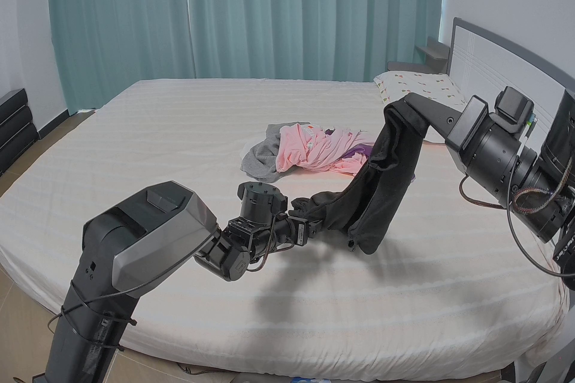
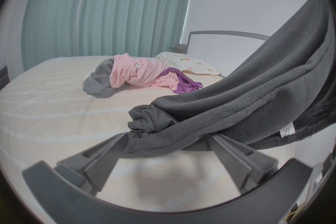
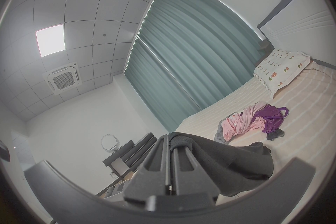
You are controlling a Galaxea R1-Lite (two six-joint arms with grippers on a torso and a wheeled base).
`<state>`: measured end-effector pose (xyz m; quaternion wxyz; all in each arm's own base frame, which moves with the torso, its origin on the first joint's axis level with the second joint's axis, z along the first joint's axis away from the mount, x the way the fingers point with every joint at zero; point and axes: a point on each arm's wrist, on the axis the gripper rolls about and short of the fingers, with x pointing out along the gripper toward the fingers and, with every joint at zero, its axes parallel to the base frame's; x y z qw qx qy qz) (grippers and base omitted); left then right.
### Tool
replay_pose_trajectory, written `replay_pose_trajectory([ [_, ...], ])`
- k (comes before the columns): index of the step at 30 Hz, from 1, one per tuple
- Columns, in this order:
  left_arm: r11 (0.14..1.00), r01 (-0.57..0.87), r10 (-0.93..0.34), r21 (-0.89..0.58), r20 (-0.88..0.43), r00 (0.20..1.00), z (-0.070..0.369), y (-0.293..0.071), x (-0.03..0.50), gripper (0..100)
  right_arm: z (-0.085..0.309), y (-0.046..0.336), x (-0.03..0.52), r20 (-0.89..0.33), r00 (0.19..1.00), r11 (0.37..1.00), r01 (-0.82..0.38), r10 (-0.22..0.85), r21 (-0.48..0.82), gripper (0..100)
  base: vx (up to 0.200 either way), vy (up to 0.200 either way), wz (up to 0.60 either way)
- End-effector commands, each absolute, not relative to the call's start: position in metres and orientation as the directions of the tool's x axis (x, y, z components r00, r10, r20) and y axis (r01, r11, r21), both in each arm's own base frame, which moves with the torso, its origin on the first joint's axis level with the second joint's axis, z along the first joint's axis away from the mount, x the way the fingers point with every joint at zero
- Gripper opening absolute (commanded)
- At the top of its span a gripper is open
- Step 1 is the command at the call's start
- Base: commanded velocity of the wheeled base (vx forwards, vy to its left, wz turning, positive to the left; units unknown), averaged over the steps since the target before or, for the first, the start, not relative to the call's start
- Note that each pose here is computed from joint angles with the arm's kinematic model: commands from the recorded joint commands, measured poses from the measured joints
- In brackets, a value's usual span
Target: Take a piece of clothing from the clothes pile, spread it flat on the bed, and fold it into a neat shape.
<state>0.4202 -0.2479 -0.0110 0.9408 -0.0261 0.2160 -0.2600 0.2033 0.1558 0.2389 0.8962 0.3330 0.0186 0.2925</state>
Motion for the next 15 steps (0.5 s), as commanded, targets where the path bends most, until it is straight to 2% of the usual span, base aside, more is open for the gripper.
replay_pose_trajectory([
  [1,0.860,0.480,-0.508,-0.175,-0.392,0.767,-0.016,-0.254,0.420,0,0.237,0.156,0.206,0.157,0.832,0.610,-0.506,0.533,0.610,0,0.000,0.000,0.00],
  [8,0.875,0.432,-0.484,-0.219,-0.433,0.760,-0.012,-0.239,0.408,0,0.235,0.149,0.212,0.146,0.847,0.623,-0.483,0.512,0.615,0,0.000,0.000,0.00],
  [11,0.890,0.395,-0.457,-0.229,-0.445,0.770,0.005,-0.221,0.399,0,0.231,0.142,0.221,0.130,0.867,0.645,-0.450,0.480,0.617,0,0.000,0.000,0.00],
  [15,0.897,0.304,-0.420,-0.320,-0.408,0.811,0.047,-0.201,0.385,0,0.216,0.133,0.245,0.081,0.905,0.691,-0.374,0.418,0.619,0,0.000,0.000,0.00],
])
